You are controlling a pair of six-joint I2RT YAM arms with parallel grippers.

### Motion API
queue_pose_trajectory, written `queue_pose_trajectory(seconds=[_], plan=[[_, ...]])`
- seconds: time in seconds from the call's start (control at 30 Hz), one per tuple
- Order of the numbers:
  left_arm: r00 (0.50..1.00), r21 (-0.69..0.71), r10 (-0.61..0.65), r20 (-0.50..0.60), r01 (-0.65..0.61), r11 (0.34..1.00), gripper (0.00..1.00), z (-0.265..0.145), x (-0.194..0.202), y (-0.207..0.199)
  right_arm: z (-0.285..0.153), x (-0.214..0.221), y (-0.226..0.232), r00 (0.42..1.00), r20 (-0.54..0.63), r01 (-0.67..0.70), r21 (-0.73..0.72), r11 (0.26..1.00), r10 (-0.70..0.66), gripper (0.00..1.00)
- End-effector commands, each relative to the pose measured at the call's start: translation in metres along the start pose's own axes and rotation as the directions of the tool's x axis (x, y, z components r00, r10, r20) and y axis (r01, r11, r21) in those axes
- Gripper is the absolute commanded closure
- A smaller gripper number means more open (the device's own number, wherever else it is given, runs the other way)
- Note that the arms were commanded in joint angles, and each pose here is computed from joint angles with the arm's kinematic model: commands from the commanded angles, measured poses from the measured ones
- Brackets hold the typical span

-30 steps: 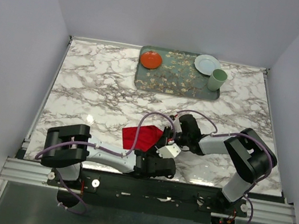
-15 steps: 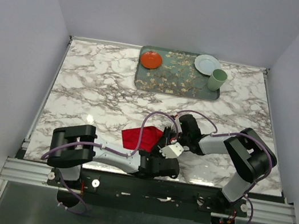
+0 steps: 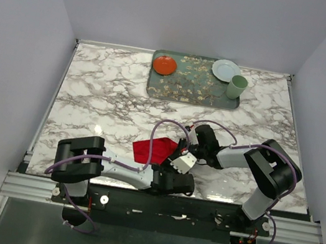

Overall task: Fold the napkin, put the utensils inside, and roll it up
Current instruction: Roll the napkin with the utensil

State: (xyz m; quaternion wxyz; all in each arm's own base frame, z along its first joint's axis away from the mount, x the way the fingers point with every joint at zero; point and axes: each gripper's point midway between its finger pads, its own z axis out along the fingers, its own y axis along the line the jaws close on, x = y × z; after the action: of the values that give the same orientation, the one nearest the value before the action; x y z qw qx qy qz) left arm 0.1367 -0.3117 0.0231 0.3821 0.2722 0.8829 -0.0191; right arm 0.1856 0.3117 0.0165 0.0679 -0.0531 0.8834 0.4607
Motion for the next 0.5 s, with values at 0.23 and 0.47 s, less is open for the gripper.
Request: queue_pose_trajectory(seconds=[0.23,0.47], plan=[[0.987,-0.009,0.039,-0.159,-0.041,0.999,0.43,0.015,0.055,0.019,-0.001,0.022,-0.033,0.997,-0.055,-0.043,0.120,0.992,0.050,0.82],[0.975,0.090,-0.074,-0.212,0.094,0.991,0.60,0.020,0.063,0.019,-0.005,0.022,-0.026,0.997,-0.058,-0.054,0.098,0.994,0.060,0.81]])
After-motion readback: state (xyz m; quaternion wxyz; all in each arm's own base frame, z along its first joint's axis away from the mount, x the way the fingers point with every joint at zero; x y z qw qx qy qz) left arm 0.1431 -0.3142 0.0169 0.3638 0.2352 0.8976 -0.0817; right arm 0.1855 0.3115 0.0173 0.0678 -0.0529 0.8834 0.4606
